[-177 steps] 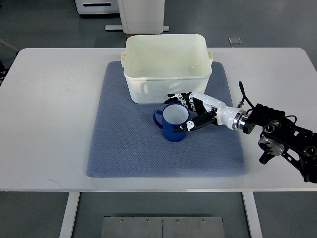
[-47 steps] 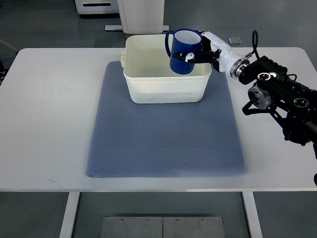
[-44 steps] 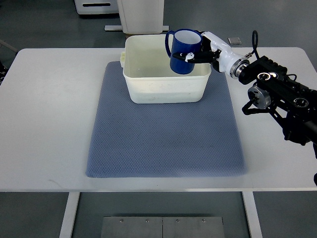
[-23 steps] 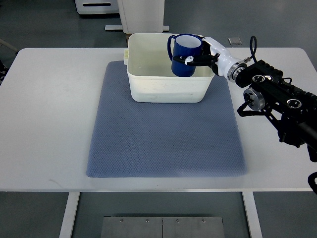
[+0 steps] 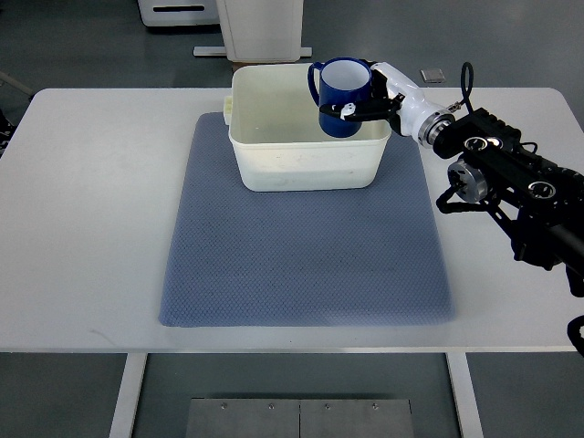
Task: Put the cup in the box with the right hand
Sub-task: 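Lower the blue mug into the cream tub with the right hand, then open the right hand to release the mug inside the tub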
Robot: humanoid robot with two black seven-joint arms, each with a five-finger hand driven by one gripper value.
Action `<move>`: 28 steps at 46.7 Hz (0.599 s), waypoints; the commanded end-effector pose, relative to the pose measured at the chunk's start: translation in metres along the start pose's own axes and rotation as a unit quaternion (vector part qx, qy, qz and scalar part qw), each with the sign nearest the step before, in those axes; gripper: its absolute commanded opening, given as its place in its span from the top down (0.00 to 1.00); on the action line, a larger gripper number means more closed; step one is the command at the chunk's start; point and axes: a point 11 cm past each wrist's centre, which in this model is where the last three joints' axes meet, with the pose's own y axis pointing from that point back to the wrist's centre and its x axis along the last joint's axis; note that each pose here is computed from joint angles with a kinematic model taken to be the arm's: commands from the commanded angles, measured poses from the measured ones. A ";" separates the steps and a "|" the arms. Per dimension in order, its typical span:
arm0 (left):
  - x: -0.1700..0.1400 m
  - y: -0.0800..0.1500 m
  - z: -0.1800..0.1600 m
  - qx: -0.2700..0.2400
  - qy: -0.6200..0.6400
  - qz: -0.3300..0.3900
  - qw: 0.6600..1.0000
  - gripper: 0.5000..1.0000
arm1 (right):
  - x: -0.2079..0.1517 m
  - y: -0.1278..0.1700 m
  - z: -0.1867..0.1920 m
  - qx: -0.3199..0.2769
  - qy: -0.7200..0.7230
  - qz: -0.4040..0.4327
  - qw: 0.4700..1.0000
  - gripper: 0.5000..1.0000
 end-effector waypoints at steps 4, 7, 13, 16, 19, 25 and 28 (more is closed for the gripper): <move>0.000 0.000 0.000 0.000 0.000 0.000 1.000 0.00 | -0.001 -0.001 -0.004 0.007 -0.002 -0.002 1.000 0.03; 0.000 0.000 0.000 0.000 0.000 0.000 1.000 0.00 | -0.001 -0.001 -0.004 0.007 -0.005 -0.002 1.000 0.02; 0.000 0.000 0.000 0.000 0.000 0.000 1.000 0.00 | -0.006 -0.001 -0.008 0.014 -0.006 -0.010 1.000 0.01; 0.000 0.000 0.000 0.000 0.000 0.000 1.000 0.00 | -0.007 -0.001 -0.009 0.014 -0.006 -0.010 1.000 0.01; 0.000 0.000 0.000 0.000 0.000 0.000 1.000 0.00 | -0.006 -0.001 -0.010 0.015 -0.006 -0.010 1.000 0.01; 0.000 0.000 0.000 0.000 0.001 0.000 1.000 0.00 | 0.000 0.001 -0.015 0.021 -0.012 -0.005 1.000 0.01; 0.000 0.000 0.000 0.000 0.000 0.000 1.000 0.00 | 0.009 0.004 -0.018 0.024 -0.021 0.003 0.999 0.01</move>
